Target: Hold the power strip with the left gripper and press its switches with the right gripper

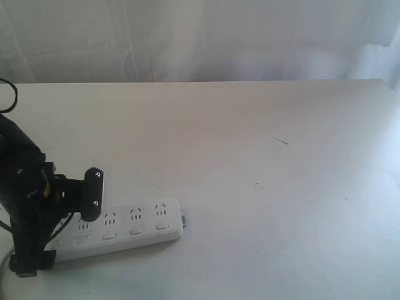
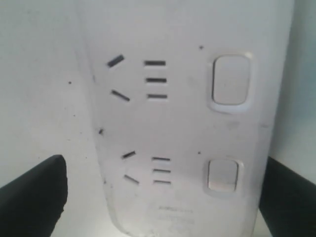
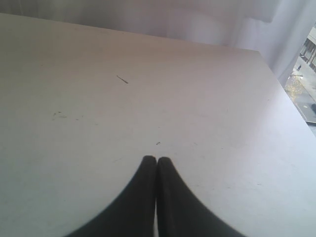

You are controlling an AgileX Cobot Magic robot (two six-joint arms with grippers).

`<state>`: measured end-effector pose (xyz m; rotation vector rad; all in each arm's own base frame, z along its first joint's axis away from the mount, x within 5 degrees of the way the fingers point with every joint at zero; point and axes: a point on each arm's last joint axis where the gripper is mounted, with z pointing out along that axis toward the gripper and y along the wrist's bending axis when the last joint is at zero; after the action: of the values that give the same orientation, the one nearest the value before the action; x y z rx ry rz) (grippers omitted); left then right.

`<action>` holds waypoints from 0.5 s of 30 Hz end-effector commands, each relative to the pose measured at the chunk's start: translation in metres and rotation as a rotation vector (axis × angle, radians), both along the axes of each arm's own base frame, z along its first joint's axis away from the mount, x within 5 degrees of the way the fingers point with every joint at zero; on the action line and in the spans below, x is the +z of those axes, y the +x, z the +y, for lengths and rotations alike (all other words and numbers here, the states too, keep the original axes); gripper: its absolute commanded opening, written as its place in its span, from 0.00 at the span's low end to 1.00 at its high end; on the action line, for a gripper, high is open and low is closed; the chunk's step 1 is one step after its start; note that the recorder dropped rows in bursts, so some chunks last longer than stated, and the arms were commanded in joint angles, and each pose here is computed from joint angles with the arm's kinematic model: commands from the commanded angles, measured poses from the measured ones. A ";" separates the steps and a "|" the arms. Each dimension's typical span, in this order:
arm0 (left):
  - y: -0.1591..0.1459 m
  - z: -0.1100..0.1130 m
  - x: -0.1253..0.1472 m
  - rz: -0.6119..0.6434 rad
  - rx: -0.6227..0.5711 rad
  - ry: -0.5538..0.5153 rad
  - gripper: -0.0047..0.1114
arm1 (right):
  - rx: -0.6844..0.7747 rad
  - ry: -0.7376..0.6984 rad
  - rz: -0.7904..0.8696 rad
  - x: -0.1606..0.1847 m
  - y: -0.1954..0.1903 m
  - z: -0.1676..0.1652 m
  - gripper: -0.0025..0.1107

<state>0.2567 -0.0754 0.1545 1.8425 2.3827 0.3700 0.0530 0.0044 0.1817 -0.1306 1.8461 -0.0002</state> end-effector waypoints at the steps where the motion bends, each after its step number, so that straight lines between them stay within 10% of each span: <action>1: 0.001 0.010 -0.001 0.024 0.078 -0.019 0.94 | -0.003 0.002 -0.016 0.000 0.000 0.000 0.02; 15: -0.001 0.001 -0.022 0.138 0.044 -0.101 0.94 | -0.003 0.002 -0.016 0.000 0.000 0.000 0.02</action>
<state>0.2595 -0.0724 0.1461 1.8459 2.4266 0.1957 0.0530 0.0044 0.1817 -0.1306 1.8461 -0.0002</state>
